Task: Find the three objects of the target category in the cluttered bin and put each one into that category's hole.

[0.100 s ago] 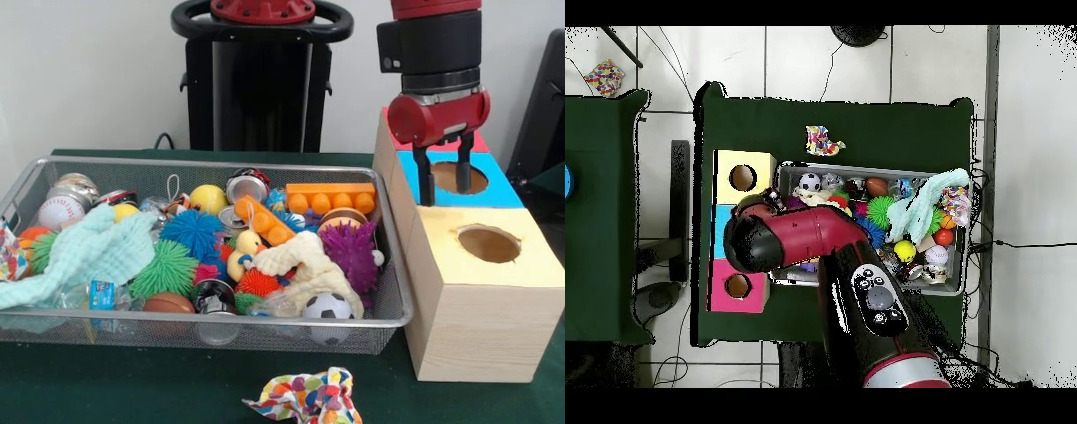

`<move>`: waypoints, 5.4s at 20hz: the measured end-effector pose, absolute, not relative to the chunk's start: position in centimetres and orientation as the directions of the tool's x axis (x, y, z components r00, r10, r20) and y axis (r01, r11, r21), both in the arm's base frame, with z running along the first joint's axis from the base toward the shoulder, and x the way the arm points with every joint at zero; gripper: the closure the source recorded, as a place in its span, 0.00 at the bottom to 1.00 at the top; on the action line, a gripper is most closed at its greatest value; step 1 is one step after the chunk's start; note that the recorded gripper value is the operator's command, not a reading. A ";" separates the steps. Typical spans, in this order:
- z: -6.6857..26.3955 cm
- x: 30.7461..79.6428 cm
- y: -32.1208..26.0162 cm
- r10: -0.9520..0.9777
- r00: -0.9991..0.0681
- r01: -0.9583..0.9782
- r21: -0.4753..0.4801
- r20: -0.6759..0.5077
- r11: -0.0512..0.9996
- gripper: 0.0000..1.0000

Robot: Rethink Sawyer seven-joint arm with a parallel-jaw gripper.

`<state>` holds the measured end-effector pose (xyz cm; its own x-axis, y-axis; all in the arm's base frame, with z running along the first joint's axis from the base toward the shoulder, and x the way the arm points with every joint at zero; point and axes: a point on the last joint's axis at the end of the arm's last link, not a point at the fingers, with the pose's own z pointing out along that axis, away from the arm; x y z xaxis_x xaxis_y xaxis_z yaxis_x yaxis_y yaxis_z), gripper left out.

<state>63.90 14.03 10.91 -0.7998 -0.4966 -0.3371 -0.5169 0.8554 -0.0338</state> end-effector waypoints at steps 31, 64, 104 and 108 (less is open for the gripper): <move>14.2 75.7 4.9 -0.557 -0.747 -0.501 -0.244 -0.363 0.830 0.00; 12.1 83.9 6.0 -0.586 -0.773 -0.510 -0.310 -0.244 0.802 0.00; 0.1 81.4 5.0 -0.570 -0.821 -0.554 -0.245 0.004 0.796 0.00; -0.6 81.2 5.1 -0.565 -0.825 -0.554 -0.237 0.023 0.798 0.00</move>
